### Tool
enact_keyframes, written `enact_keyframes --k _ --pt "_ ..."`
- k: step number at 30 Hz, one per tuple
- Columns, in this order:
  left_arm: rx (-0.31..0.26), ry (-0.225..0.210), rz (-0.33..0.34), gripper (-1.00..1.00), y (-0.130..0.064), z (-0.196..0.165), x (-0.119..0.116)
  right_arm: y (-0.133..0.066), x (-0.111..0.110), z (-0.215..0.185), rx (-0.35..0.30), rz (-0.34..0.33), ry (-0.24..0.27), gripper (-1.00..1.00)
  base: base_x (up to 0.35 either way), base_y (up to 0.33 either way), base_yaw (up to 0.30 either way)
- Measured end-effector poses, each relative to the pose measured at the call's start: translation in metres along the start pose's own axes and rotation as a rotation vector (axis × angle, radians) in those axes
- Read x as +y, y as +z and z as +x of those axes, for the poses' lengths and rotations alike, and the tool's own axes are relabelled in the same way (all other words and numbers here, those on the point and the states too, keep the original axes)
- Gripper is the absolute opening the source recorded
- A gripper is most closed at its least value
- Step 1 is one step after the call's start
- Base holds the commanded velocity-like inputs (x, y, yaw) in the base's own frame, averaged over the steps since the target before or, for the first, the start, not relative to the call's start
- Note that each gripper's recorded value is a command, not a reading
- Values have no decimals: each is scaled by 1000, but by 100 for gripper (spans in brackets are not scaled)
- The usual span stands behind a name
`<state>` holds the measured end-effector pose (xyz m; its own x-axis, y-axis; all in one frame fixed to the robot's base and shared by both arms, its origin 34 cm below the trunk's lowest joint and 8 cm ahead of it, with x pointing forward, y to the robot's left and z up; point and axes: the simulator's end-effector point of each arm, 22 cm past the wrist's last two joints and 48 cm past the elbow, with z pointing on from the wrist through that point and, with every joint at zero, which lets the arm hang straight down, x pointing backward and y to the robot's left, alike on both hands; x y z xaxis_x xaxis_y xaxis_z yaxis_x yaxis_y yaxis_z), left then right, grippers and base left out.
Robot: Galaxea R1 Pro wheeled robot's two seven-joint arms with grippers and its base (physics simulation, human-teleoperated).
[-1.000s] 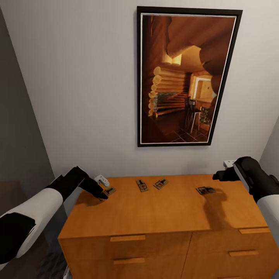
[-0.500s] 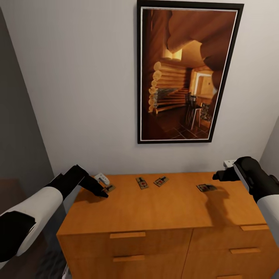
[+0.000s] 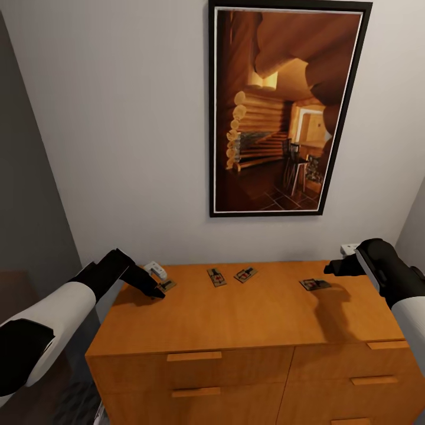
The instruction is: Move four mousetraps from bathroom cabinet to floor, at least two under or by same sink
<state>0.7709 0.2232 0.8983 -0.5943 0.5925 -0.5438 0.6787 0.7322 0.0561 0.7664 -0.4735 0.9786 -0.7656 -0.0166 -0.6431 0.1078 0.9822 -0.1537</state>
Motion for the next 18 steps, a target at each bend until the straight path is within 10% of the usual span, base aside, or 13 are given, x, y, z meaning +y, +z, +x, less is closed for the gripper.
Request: enact_keyframes --k 8,9,18 --pt "0 -1 0 100 0 0 0 0 0 -1 -1 0 0 100 0 0 0" --pt "0 0 0 -100 0 0 0 0 0 -1 -2 0 0 100 0 0 0" --pt "-2 2 -1 -100 0 0 0 -1 0 -2 -6 0 -1 100 0 0 0"
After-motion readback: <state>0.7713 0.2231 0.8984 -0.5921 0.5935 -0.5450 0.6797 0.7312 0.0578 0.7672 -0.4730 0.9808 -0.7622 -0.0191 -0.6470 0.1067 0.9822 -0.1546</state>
